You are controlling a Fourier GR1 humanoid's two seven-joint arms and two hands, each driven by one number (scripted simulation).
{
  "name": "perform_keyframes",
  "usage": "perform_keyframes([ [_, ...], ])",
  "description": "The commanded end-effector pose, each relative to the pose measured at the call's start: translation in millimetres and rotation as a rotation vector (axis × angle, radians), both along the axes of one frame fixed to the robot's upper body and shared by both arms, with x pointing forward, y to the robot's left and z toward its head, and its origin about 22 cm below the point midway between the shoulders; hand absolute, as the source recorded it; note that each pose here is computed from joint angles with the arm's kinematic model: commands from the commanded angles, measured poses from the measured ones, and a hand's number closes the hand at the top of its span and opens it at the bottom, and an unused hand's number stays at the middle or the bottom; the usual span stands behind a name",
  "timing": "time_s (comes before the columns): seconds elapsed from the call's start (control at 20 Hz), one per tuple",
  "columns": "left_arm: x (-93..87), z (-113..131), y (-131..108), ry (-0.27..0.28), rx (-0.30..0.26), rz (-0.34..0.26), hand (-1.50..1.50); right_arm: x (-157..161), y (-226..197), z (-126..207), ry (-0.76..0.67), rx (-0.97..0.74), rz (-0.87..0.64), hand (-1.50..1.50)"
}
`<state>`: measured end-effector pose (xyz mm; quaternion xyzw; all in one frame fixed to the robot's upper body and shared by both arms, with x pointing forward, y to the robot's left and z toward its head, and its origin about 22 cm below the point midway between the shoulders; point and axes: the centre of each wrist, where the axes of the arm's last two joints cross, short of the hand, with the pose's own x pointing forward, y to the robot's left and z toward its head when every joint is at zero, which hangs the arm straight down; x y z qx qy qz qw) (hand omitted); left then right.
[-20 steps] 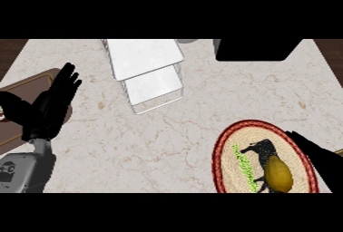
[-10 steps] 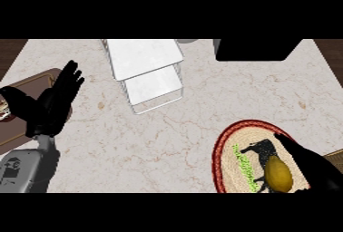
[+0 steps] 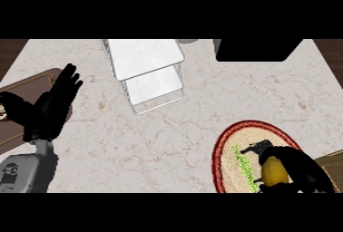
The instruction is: Pick the lemon from the placemat and place it in the tiered shelf
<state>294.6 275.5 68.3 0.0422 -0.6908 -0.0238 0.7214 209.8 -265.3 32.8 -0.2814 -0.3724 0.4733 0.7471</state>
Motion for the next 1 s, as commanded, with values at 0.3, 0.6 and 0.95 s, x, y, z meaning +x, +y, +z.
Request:
perform_keyframes([
  [0.3,3.5,6,-18,-0.011,-0.002,-0.067,0.00,5,153,14,-0.199,-0.021,0.212,1.50],
  [0.6,14.7,14,-40,-0.026,-0.003,-0.163,0.00,3,219,27,-0.286,-0.056,0.351,1.50],
  [0.95,19.8,14,-46,-0.019,-0.002,-0.172,0.00,7,244,62,-0.500,0.102,0.241,1.50],
])
